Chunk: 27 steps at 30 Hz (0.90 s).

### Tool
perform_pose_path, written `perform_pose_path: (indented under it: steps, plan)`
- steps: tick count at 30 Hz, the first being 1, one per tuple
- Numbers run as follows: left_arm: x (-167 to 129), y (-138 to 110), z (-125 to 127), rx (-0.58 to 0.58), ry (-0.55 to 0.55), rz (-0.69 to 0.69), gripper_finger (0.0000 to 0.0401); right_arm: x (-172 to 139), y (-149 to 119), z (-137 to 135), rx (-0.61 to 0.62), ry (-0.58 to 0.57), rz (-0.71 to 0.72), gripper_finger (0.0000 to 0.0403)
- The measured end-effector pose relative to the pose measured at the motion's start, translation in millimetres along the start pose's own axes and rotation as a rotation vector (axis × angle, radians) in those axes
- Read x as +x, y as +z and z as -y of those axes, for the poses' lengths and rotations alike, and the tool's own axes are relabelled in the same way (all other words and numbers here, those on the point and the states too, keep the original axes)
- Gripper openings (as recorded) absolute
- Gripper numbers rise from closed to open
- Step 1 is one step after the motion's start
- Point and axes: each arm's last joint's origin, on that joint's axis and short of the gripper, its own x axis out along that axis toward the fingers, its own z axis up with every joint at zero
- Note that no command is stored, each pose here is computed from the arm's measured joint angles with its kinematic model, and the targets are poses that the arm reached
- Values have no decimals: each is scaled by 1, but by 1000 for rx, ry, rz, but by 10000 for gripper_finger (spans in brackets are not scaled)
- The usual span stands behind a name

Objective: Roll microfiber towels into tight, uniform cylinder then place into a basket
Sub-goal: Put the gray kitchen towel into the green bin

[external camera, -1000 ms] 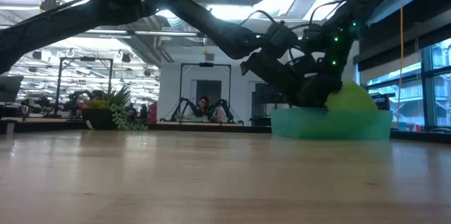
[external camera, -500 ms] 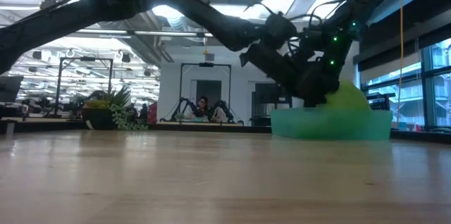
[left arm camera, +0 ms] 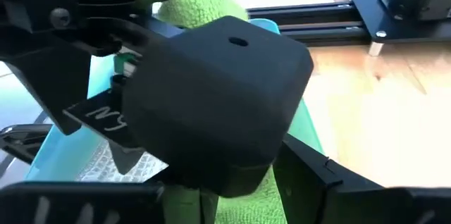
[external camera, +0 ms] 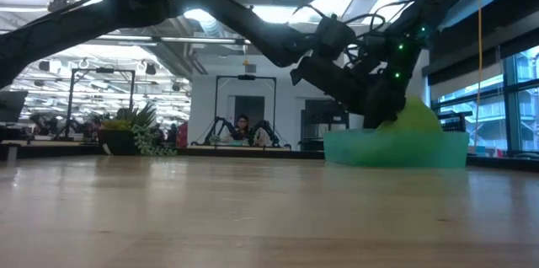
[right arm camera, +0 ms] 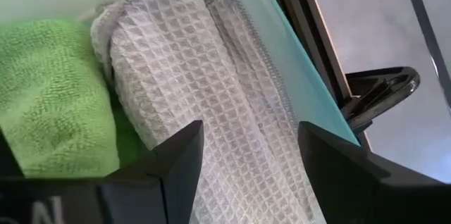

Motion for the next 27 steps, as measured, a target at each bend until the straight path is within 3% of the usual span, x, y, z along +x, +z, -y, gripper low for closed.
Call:
perform_pose_path:
  steps: [15, 21, 27]
  plan:
    - [19, -37, 5, -28, -64, -63, 114, -2, 1, 1, 1, -7, -11, 232]
    - [18, -35, 2, -36, -34, -61, 114, -19, 10, 10, 7, -98, -54, 232]
    - [6, -16, 0, -22, 4, -69, 114, -62, 14, 13, 58, -160, 78, 232]
